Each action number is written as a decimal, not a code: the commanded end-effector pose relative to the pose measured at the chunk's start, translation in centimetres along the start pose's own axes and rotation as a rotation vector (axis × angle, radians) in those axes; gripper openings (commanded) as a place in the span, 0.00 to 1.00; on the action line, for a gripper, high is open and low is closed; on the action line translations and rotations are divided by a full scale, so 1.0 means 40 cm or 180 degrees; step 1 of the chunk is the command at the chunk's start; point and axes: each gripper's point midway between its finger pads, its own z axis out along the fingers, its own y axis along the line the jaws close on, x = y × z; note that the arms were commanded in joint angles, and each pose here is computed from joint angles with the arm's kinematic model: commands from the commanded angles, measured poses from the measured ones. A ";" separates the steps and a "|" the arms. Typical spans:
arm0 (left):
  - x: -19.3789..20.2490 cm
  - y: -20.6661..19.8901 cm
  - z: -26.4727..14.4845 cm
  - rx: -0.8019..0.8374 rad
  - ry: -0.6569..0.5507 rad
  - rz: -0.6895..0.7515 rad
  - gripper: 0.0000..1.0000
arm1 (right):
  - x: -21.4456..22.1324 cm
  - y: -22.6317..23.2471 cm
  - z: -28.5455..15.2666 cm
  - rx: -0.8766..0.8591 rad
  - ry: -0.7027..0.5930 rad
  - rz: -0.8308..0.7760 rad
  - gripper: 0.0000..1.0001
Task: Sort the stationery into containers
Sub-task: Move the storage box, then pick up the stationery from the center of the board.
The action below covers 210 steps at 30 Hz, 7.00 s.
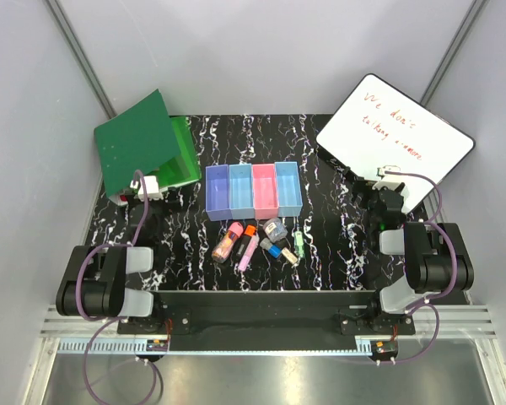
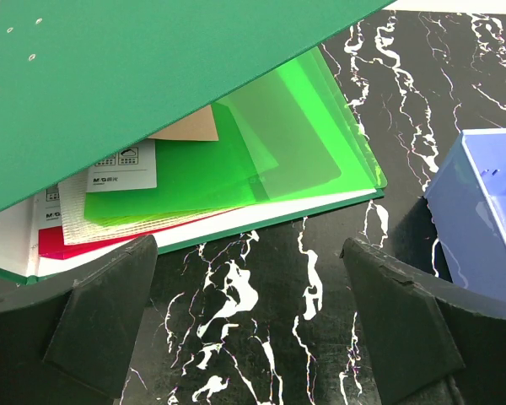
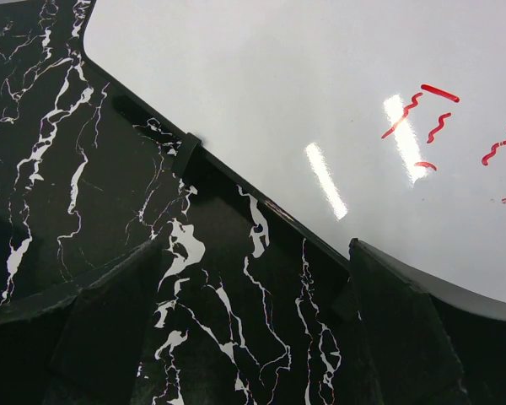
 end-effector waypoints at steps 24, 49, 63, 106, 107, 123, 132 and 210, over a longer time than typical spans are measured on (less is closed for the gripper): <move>-0.166 -0.120 -0.177 0.2054 0.1794 0.1623 0.99 | -0.222 0.163 -0.202 -0.1827 0.1927 -0.1153 1.00; -0.101 -0.197 -0.385 0.3225 0.0945 0.2846 0.99 | -0.059 0.382 -0.323 -0.3036 0.1871 -0.3528 1.00; -0.123 -0.229 -0.243 0.2876 0.0796 0.2911 0.99 | -0.046 0.501 -0.184 -0.3160 0.1512 -0.4032 0.98; -0.120 -0.247 -0.233 0.2854 0.0730 0.2958 0.99 | 0.139 0.650 -0.105 -0.3422 0.1793 -0.4222 0.10; -0.120 -0.248 -0.234 0.2863 0.0725 0.2954 0.99 | 0.139 0.650 -0.105 -0.3422 0.1785 -0.4231 0.10; -0.092 -0.243 -0.258 0.2914 0.0758 0.2948 0.99 | 0.132 0.654 -0.053 -0.3158 0.1669 -0.4330 0.19; -0.090 -0.243 -0.261 0.2908 0.0789 0.2902 0.99 | 0.112 0.659 -0.049 -0.3098 0.1594 -0.4304 0.53; -0.146 -0.256 -0.253 0.2949 0.0650 0.3009 0.99 | 0.293 0.508 -0.359 -0.2321 0.3596 -0.1813 0.66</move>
